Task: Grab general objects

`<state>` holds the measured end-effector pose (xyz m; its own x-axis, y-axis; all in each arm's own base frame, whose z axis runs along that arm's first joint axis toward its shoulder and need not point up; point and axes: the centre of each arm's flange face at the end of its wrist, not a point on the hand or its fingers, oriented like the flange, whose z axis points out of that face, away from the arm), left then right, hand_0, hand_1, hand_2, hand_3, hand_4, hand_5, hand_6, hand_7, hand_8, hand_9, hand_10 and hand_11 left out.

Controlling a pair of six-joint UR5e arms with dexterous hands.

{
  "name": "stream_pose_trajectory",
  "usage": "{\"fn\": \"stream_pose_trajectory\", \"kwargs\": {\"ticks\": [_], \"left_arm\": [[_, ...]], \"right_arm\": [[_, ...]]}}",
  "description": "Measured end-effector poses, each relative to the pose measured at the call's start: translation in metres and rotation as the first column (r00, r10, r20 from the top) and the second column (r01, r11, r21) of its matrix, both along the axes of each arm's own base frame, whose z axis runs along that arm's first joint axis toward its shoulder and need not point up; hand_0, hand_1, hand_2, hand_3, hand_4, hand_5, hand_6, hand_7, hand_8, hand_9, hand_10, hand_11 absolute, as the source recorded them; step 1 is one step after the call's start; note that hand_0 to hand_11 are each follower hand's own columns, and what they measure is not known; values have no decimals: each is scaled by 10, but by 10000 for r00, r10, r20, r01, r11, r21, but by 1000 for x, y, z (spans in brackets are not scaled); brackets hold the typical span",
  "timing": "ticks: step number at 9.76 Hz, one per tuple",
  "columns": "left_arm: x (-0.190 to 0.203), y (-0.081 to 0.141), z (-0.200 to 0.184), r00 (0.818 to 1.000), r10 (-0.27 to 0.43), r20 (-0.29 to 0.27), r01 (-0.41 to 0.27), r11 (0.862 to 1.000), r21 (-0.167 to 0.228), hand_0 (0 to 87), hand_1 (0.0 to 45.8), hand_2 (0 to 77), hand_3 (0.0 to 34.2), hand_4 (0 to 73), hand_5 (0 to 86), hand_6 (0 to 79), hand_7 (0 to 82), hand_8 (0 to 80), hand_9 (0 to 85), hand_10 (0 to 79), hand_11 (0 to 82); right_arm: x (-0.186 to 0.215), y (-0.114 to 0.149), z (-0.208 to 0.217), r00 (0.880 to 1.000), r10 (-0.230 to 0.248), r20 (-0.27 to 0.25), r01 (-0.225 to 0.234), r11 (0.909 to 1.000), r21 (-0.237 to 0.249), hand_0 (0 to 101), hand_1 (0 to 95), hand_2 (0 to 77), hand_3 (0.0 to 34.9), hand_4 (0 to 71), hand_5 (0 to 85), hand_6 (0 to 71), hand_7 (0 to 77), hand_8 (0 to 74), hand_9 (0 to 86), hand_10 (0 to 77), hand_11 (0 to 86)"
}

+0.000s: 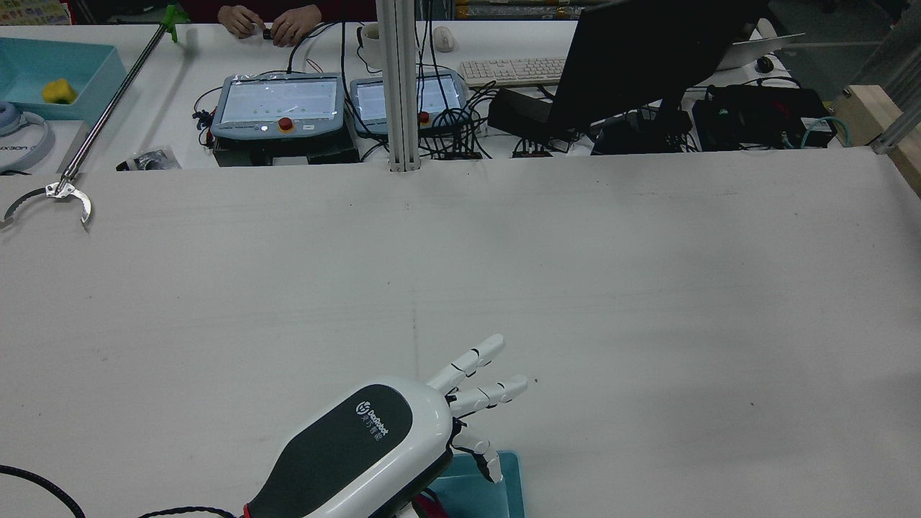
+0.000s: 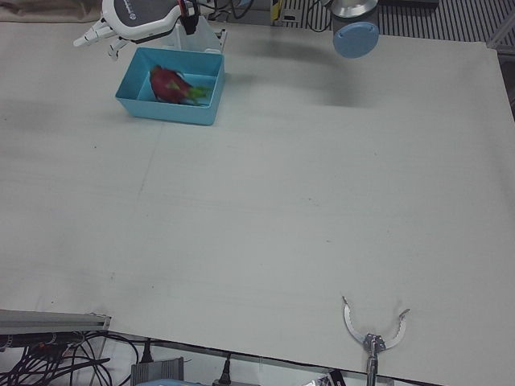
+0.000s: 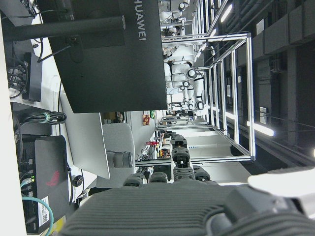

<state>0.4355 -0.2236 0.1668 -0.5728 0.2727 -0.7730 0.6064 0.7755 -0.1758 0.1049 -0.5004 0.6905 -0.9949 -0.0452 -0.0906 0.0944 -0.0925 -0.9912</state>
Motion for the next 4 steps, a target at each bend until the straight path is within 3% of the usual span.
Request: {"fn": "stream_pose_trajectory", "kwargs": {"ticks": [1, 2, 3, 4], "left_arm": [[0, 0, 0, 10000, -7, 17, 7, 10000, 11, 318, 0, 11, 16, 584, 196, 338, 16, 27, 71, 376, 235], [0, 0, 1, 10000, -14, 41, 14, 10000, 19, 318, 0, 11, 57, 409, 27, 49, 11, 16, 27, 262, 120], [-1, 0, 0, 10000, -26, 38, 26, 10000, 17, 328, 0, 11, 85, 311, 27, 11, 11, 16, 22, 49, 71], [-4, -6, 0, 9999, -121, 40, 121, 9999, -16, 328, 0, 11, 85, 311, 27, 11, 11, 16, 22, 49, 71]], "right_arm": [[0, 0, 0, 10000, 0, 0, 0, 10000, 0, 0, 49, 16, 0, 0, 0, 0, 0, 0, 16, 0, 11], [0, 0, 0, 10000, 0, 0, 0, 10000, 0, 0, 49, 16, 0, 0, 0, 0, 0, 0, 16, 0, 11], [0, 0, 0, 10000, 0, 0, 0, 10000, 0, 0, 49, 16, 0, 0, 0, 0, 0, 0, 16, 0, 11], [0, 0, 0, 10000, 0, 0, 0, 10000, 0, 0, 49, 16, 0, 0, 0, 0, 0, 0, 16, 0, 11]]}}
